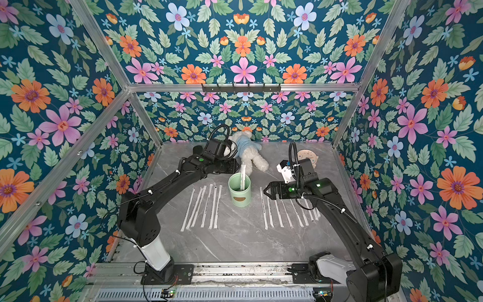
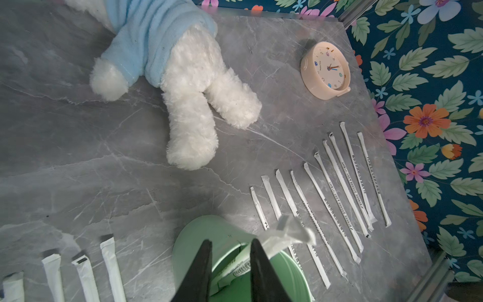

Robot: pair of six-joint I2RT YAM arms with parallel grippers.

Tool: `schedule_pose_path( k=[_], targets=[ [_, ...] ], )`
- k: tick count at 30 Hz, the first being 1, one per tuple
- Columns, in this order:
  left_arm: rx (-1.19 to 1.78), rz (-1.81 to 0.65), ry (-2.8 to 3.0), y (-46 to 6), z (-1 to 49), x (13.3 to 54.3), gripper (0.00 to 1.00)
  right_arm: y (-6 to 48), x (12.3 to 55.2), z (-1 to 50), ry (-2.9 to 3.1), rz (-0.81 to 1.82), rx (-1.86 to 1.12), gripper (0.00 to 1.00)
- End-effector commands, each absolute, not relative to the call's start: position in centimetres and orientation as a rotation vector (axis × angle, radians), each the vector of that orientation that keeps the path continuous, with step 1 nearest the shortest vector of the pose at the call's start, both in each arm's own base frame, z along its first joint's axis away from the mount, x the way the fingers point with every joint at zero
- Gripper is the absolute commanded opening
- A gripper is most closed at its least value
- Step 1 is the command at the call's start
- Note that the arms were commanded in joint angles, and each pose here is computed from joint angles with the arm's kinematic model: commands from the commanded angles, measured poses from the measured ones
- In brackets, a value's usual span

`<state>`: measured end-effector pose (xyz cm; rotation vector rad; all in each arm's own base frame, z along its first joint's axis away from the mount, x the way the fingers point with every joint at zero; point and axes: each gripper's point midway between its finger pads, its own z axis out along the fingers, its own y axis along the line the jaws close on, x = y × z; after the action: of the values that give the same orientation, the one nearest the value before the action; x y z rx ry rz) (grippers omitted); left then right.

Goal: Take the straws out of the storage container
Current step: Pick up the straw from the container.

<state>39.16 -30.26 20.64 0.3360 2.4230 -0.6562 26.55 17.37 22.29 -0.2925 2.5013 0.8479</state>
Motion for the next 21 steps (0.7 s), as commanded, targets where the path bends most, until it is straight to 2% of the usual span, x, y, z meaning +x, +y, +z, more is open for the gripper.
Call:
schedule_pose_path(
  k=[1, 21],
  targets=[
    [0.335, -0.672, 2.41, -30.7, 21.0, 39.3, 0.29, 17.4, 26.8, 22.2, 2.494, 0.84, -0.305, 0.99],
    [0.363, -0.655, 2.431, -31.7, 20.3, 37.8, 0.28, 17.8, 27.0, 21.4, 2.518, 0.861, -0.303, 0.99]
  ],
)
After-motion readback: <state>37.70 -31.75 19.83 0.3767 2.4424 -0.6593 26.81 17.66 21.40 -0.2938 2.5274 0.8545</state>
